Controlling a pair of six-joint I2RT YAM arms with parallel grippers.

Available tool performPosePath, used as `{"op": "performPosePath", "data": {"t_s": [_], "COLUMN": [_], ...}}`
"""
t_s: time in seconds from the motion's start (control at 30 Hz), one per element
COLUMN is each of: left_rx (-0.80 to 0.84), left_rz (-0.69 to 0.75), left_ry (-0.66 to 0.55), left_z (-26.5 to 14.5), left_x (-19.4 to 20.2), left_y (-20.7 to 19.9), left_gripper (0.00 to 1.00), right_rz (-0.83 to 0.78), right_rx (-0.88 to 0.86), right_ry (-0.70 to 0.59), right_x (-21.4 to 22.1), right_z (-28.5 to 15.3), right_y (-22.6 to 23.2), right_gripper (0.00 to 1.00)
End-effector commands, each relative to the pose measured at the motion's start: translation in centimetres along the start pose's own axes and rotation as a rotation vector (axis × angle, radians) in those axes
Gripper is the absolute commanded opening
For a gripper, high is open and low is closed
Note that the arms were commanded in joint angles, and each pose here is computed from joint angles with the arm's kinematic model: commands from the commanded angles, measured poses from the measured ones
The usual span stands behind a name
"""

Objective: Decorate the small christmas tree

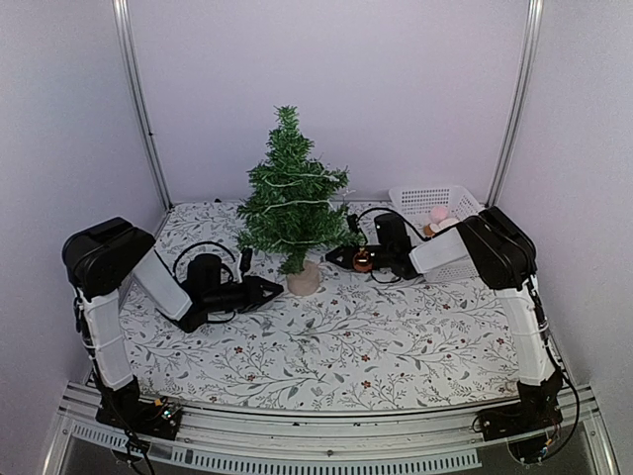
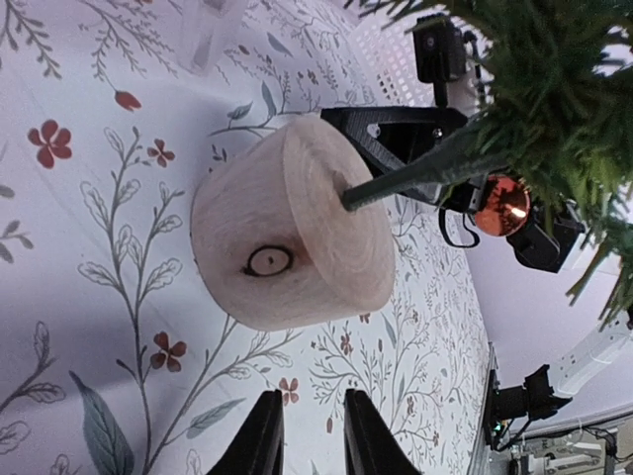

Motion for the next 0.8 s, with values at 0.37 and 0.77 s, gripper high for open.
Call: {"op": "performPosePath", "data": {"t_s": [0.37, 0.77], "left_rx": [-0.096, -0.003], "left_rz": [0.071, 0.077], "left_ry": [-0.143, -0.114], "left_z": [0.7, 4.4], "left_x": [-7.0, -7.1], "left_y": [3.4, 3.0], "left_gripper": [0.28, 0.29], "right_rz": [-0.091, -0.088], "right_rx": [0.224, 0.276], "right_ry": [-0.321, -0.375], "right_x": [-8.1, -11.0], "right_z": [-8.9, -15.7], "right_y": [4.3, 5.3], "right_gripper": [0.37, 0.43]}}
Point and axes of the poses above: each gripper's point midway between its finger pads, its own z axis out along the fingers, its own y axis along the line the jaws close on, x = y × z, the point moved 1 cm from there along -z, back along the fingers, and after that the axes turned 11 degrees about z, right-handed, at the moved point
